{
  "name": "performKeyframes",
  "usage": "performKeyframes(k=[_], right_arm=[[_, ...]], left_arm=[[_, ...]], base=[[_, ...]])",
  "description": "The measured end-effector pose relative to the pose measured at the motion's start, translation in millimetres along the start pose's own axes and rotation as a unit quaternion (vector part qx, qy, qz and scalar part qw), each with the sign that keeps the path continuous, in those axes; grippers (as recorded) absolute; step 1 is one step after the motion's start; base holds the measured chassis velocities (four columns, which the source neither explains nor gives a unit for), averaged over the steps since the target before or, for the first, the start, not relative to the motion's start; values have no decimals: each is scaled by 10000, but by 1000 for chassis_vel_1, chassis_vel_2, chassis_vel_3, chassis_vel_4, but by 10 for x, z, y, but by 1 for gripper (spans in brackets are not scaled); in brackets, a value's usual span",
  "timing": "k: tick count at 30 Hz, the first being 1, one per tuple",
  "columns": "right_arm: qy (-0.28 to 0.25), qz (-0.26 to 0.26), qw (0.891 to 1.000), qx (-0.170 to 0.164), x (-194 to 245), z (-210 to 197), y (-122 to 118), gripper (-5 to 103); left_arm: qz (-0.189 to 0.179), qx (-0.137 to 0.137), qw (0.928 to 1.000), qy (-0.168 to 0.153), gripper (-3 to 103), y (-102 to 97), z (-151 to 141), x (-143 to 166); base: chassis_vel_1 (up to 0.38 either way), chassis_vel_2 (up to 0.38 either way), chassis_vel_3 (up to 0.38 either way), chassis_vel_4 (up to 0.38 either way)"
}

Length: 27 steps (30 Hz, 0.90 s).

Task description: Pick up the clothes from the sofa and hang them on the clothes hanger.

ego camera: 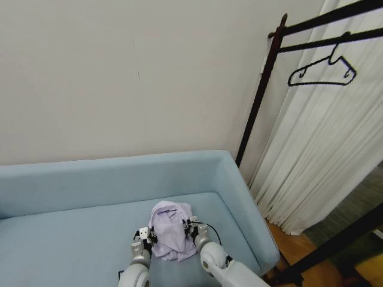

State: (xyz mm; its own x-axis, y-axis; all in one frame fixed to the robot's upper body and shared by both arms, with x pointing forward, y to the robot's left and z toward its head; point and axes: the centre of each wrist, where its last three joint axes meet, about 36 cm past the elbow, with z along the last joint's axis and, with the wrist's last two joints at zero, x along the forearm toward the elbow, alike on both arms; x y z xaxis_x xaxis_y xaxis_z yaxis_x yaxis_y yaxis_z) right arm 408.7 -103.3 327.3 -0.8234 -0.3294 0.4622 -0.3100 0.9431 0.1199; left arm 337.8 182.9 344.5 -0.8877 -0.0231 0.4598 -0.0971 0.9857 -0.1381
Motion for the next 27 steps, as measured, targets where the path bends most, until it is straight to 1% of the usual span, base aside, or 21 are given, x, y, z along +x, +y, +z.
performKeyframes(k=[3,5,7,8,9,11,13,22,25,27], right_arm=[[-16,-1,10000,11,14,-4,-5,22],[-38,3,10000,34,31,-12,-15,14],[-48,5,10000,44,38,-15,-18,14],[-55,7,10000,55,44,-16,-19,9],[-72,13,9999,83,50,-18,-22,7],[-83,18,9999,100,51,-17,-24,5],[-103,18,9999,131,52,-17,-24,2],[-219,10,9996,202,72,-49,-9,1],[-457,49,9985,295,102,-209,-42,1],[-690,93,9968,393,129,-389,-96,1]], left_arm=[[2,-1,10000,-3,3,1,-2,-1],[5,-1,10000,-7,3,1,-5,-3],[7,-2,10000,-9,3,2,-6,-4],[10,-2,10000,-11,3,1,-7,-4],[16,-2,10000,-13,3,1,-9,-3],[19,-3,10000,-16,3,1,-10,-3],[28,-3,10000,-21,3,-2,-12,1],[56,-36,10000,-52,3,2,-8,17],[106,-64,9997,-233,3,37,-53,16],[151,-141,9986,-493,3,96,-116,3]], base=[[0,0,0,0],[0,0,0,0],[0,0,0,0],[0,0,0,0],[0,0,0,0],[0,0,0,0],[0,0,0,0],[0,0,0,0],[0,0,0,0],[0,0,0,0]])
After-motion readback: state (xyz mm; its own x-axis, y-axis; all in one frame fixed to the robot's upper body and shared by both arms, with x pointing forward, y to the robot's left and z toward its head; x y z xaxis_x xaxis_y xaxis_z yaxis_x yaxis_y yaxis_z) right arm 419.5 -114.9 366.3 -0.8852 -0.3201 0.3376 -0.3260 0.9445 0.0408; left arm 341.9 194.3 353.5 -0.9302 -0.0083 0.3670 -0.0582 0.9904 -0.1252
